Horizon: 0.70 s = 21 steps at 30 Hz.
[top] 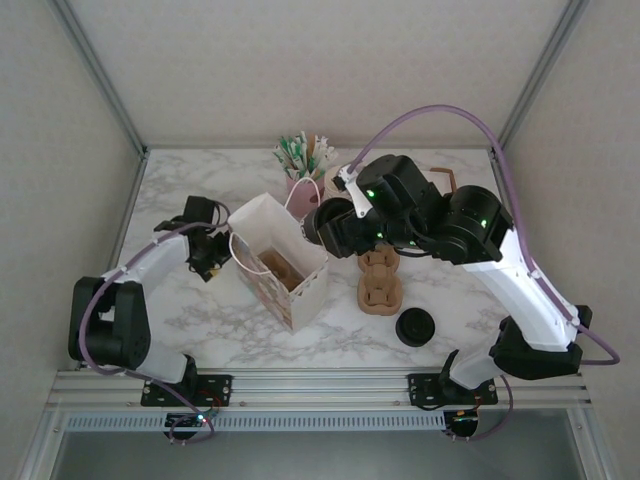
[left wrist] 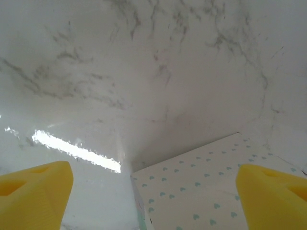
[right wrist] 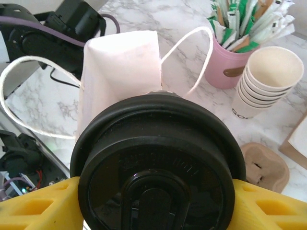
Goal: Pack the takeout coffee
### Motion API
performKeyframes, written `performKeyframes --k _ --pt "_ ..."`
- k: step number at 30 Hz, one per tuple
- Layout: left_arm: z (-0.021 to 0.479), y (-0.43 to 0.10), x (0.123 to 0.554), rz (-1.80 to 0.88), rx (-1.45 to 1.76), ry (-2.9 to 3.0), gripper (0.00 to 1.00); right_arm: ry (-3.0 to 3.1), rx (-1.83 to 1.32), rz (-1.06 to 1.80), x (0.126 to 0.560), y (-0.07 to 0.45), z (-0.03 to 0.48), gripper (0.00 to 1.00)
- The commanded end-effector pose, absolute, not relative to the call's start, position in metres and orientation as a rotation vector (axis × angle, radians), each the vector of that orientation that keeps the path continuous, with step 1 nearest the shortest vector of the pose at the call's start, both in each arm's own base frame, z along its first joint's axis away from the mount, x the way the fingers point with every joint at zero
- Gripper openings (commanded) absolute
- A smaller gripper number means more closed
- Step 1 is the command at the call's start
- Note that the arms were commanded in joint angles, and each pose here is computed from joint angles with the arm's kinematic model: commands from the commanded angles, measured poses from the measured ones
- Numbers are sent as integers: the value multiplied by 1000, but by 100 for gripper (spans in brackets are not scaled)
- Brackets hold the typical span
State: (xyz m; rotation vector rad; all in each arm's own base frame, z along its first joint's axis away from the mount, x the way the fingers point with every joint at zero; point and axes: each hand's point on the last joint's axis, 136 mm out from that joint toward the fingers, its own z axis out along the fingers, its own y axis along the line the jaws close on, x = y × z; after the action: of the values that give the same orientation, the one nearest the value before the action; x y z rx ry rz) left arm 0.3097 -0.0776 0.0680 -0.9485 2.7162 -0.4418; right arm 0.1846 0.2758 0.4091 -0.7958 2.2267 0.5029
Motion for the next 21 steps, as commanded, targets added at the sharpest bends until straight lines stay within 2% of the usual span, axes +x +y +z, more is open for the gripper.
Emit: performKeyframes --k 1,8,21 --pt "74 -84 305 -461 -990 2665 88 2170 -846 583 181 293 420 67" --pt "79 -104 292 -492 -957 2642 88 2180 -987 630 170 315 406 68" --pt "83 -137 301 -619 -870 2651 90 2241 -1259 462 175 333 356 68"
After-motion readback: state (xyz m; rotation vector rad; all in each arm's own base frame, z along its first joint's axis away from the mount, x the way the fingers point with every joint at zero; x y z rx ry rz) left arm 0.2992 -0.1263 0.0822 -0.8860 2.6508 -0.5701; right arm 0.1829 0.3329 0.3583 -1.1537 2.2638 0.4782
